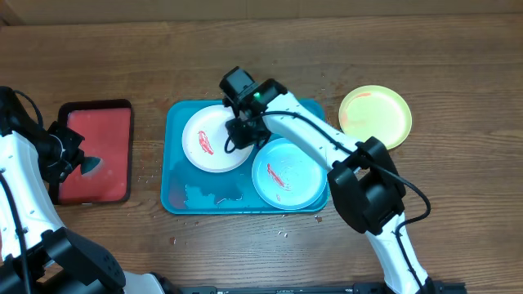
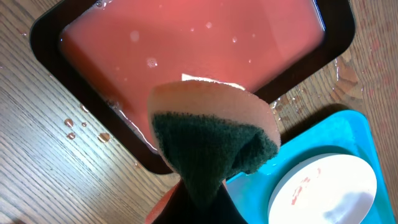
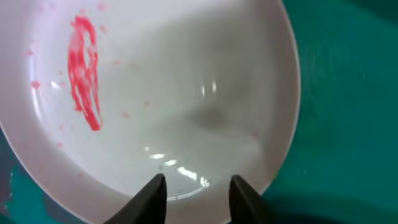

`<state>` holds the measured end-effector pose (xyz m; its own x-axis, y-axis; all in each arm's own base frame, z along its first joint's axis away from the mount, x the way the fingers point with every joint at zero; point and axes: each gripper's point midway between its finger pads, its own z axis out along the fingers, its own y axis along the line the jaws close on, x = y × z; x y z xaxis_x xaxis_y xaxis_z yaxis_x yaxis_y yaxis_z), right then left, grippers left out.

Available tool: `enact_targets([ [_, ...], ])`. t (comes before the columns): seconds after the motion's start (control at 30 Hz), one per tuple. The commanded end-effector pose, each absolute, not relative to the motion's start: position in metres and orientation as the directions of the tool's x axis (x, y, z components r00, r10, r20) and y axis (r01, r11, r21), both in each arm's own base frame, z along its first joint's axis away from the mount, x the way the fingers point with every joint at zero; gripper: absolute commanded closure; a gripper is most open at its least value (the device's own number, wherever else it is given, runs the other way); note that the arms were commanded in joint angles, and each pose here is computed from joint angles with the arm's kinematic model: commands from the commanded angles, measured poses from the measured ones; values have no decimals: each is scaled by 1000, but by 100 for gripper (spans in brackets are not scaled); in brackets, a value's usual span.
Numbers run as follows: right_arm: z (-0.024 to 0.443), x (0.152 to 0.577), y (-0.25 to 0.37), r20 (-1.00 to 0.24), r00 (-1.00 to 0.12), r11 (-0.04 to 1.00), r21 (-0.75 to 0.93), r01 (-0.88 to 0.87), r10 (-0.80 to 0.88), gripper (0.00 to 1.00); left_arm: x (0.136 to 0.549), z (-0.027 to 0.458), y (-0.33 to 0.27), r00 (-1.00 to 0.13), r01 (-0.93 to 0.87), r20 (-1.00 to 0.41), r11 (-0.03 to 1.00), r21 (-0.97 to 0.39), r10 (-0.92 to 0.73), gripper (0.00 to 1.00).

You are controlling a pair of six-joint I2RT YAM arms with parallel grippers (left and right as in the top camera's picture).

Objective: Clean dirty plates on tray and stack at the side
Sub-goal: 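Bring the sponge in the left gripper toward the white plate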

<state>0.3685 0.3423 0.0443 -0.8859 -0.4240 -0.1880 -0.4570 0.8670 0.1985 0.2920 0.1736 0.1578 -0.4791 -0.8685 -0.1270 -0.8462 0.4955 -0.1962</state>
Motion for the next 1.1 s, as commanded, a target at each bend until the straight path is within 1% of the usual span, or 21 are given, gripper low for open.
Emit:
enact_targets([
  [0.0,62,399,333,-293,-908,931,119,-345,-299,65,296,161,171,-498,-833,-133,516,-201,-857,96],
  [0.1,65,416,327,-346,-894,939,86,-332,-284,64,297,160,168,-510,-826,-133,527,-199,-850,96],
  [0.2,63,429,325,-378,-860,916,68,-395,-342,64,298,160,166,-518,-821,-133,535,-199,-845,96],
  [0.3,50,432,322,-360,-857,903,79,-422,-369,64,299,161,165,-523,-818,-135,540,-199,-842,96],
  [0.4,36,429,326,-331,-870,893,138,-428,-365,64,300,161,164,-526,-815,-136,544,-200,-839,96],
  [0.67,9,419,337,-288,-874,881,157,-446,-391,65,309,161,153,-564,-787,-147,583,-203,-813,96],
  [0.77,5,415,341,-283,-872,878,156,-453,-399,65,314,161,143,-591,-766,-148,609,-204,-793,96],
  [0.83,5,414,341,-279,-877,881,159,-445,-392,72,317,161,135,-614,-748,-150,632,-203,-775,95],
  [0.87,5,414,340,-275,-882,886,162,-435,-383,82,320,161,130,-633,-731,-152,650,-206,-759,96],
  [0.9,5,413,339,-266,-890,892,164,-422,-372,88,322,162,125,-646,-719,-154,664,-206,-747,96],
  [1.03,0,400,330,-190,-931,925,164,-343,-312,93,331,161,102,-698,-669,-156,714,-206,-699,96],
  [1.07,-1,395,326,-158,-947,939,163,-304,-279,96,334,160,93,-716,-650,-156,732,-206,-680,96],
])
